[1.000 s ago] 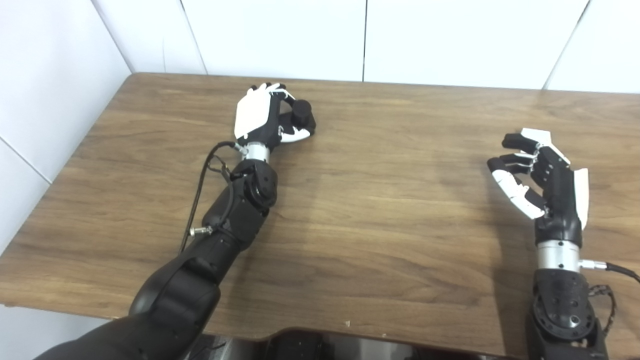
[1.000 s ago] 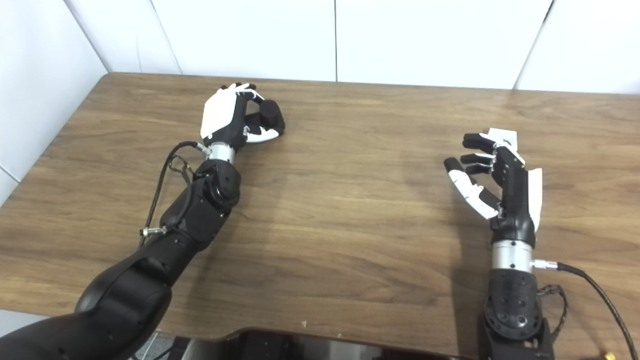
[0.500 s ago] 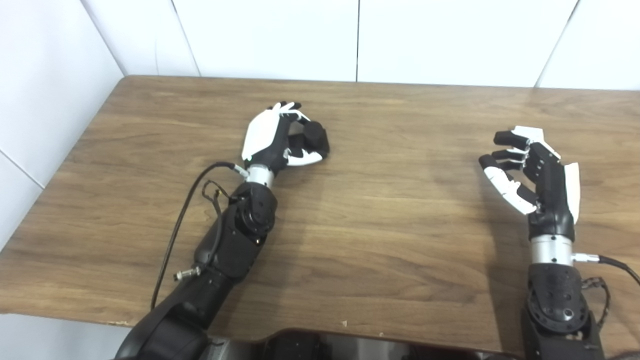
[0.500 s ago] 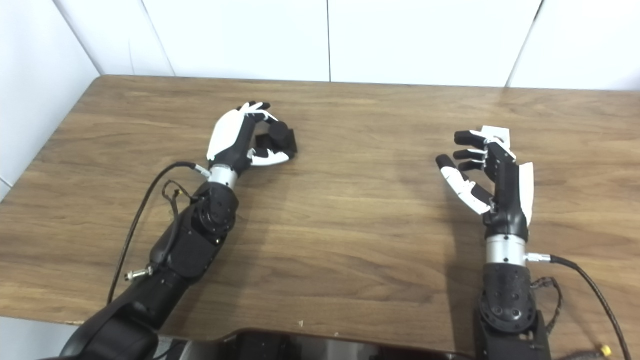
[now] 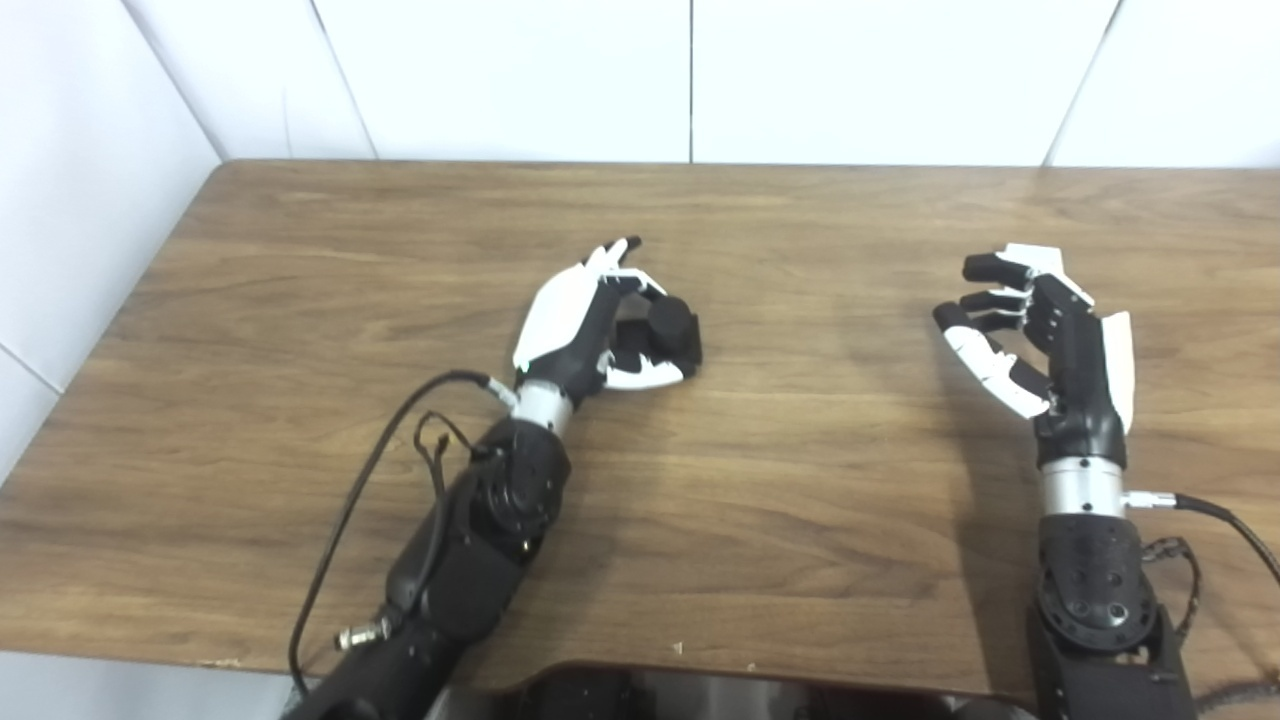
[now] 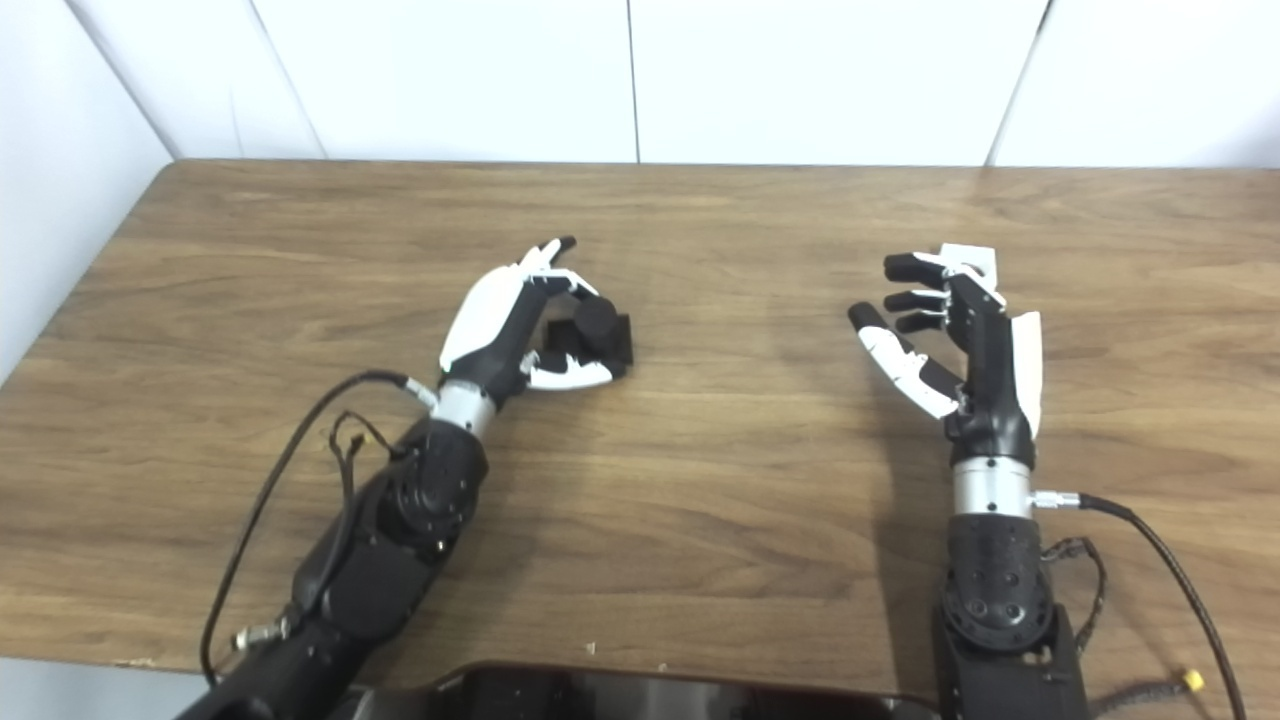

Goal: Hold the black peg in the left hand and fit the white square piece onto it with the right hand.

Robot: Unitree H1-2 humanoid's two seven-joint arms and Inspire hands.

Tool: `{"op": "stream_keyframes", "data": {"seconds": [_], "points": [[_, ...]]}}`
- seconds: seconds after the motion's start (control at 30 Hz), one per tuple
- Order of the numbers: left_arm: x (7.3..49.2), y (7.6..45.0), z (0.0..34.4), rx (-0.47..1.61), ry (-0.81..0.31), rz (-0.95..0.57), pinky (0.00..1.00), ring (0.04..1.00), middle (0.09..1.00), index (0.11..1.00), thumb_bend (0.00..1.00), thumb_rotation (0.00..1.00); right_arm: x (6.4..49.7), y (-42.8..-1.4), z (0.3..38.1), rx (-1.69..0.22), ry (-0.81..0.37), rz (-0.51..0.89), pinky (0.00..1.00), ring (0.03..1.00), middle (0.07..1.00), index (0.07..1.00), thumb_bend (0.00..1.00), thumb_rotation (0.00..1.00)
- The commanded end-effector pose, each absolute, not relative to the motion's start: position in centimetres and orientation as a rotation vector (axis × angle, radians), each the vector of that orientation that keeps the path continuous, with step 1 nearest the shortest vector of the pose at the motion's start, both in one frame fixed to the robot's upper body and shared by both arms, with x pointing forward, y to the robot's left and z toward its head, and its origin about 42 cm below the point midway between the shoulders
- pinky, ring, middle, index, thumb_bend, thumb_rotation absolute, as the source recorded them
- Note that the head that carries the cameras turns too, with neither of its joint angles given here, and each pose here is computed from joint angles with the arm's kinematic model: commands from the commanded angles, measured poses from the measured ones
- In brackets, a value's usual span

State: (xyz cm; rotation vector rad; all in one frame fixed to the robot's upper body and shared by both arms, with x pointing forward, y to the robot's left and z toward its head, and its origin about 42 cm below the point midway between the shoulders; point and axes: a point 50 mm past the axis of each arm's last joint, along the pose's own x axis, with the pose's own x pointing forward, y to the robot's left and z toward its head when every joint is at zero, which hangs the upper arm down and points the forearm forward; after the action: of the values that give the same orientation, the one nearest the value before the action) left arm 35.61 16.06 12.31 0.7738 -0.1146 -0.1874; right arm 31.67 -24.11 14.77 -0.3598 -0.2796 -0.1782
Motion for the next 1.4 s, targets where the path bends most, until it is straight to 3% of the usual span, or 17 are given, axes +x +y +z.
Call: {"op": "stream_keyframes", "data": {"seconds": [0.0,0.57,1.07,1.27,1.37], "points": [[34.6,14.7,12.3,0.769,-0.139,-0.256,1.00,1.000,0.979,0.494,0.52,0.08,32.3,-23.9,16.8,-0.358,-0.366,-0.182,0.52,0.599,0.678,0.651,0.52,0.39],[32.4,12.4,11.4,0.738,-0.160,-0.327,1.00,1.000,0.980,0.493,0.52,0.08,32.2,-24.0,17.4,-0.355,-0.364,-0.173,0.51,0.605,0.687,0.661,0.51,0.37],[32.5,13.6,10.1,0.772,-0.145,-0.313,1.00,1.000,0.972,0.493,0.52,0.08,31.9,-25.7,17.7,-0.404,-0.384,-0.210,0.53,0.629,0.694,0.671,0.52,0.37],[32.8,13.7,10.1,0.778,-0.121,-0.330,1.00,1.000,0.988,0.495,0.52,0.08,32.7,-27.4,19.4,-0.531,-0.412,-0.211,0.55,0.652,0.702,0.684,0.52,0.35],[32.9,13.7,10.2,0.780,-0.116,-0.329,1.00,1.000,0.991,0.495,0.52,0.08,33.9,-29.1,21.5,-0.720,-0.396,-0.152,0.55,0.670,0.732,0.720,0.56,0.37]]}}
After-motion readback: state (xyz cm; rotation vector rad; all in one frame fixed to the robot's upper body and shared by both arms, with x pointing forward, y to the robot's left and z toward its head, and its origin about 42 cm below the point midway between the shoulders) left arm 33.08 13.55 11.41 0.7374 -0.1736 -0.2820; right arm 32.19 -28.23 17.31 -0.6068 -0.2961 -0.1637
